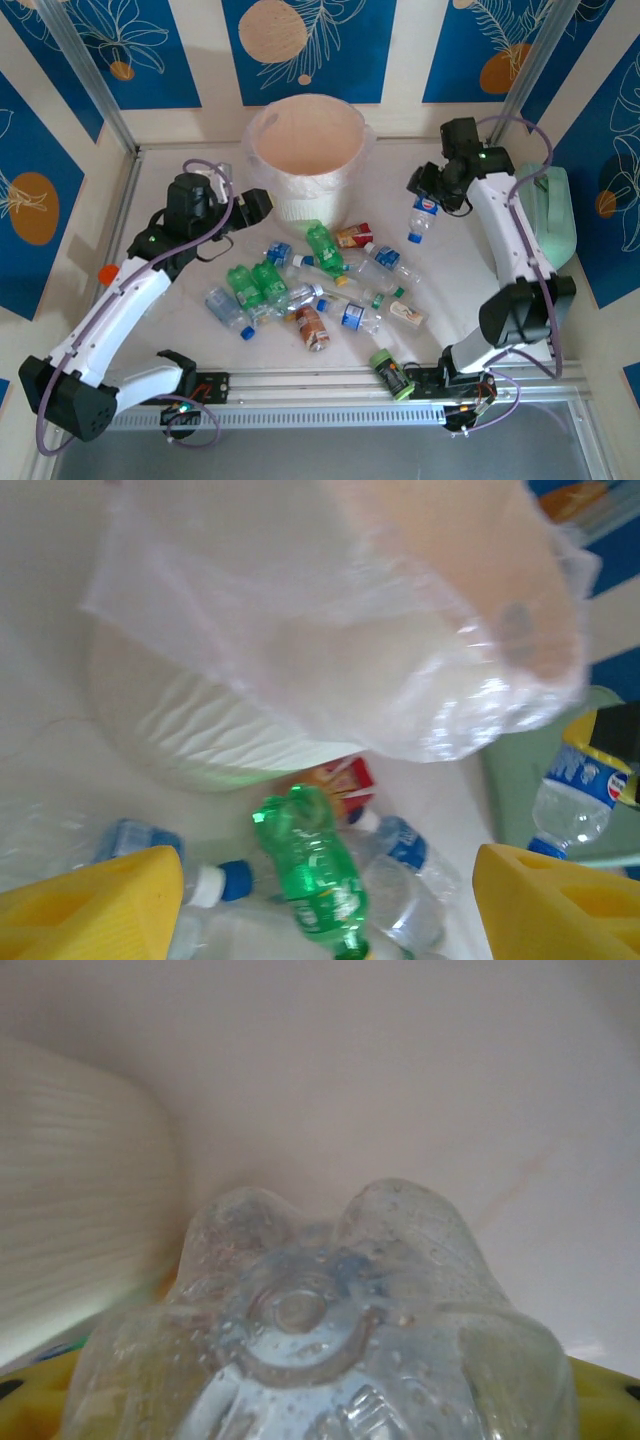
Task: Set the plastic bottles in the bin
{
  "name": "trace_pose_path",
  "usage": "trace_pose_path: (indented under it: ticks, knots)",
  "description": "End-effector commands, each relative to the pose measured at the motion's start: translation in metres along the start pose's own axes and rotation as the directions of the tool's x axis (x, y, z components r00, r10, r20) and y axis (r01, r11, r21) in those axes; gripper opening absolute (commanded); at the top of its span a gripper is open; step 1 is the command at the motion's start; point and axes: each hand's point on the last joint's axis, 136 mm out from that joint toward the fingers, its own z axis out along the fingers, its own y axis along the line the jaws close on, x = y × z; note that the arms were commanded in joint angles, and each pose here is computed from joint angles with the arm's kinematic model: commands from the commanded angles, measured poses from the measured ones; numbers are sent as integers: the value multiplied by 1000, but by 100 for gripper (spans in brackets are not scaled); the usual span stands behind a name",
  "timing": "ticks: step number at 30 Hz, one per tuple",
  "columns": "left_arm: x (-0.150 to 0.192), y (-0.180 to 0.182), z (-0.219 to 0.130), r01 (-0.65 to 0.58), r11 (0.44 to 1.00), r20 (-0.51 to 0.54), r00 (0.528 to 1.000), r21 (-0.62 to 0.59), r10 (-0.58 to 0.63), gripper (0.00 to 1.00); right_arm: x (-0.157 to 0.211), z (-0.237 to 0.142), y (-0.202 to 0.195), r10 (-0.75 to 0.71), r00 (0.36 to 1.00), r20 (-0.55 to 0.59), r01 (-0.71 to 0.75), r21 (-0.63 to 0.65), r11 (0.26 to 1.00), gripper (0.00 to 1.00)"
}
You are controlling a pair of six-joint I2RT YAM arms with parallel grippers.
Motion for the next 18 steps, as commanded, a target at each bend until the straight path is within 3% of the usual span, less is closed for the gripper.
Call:
trace_pose_path:
  ticks: [1, 5, 9, 13, 15, 18]
  knots:
    - [-4, -73, -4, -92, 953, -11, 995, 290, 99, 77, 11, -50, 62, 13, 1000, -4, -13, -275, 961, 57]
    - [4, -128, -8, -111, 857, -29, 989, 504, 146, 82, 21, -107, 128, -26, 999, 45, 47, -561, 827, 57]
    - [-10, -161, -18, -46, 767, -18, 997, 640, 75, 87, 32, -158, 172, -50, 996, 71, 86, -762, 642, 58]
    - [-25, -183, -34, -21, 687, 8, 1000, 726, 21, 92, 43, -190, 193, -69, 995, 69, 94, -864, 495, 59]
    - [-26, -191, -39, 2, 651, -9, 1000, 759, 7, 97, 46, -197, 198, -74, 995, 60, 87, -882, 463, 59]
    - [-15, -198, -40, 0, 623, -33, 999, 782, 43, 93, 47, -202, 200, -61, 997, 53, 74, -896, 437, 59]
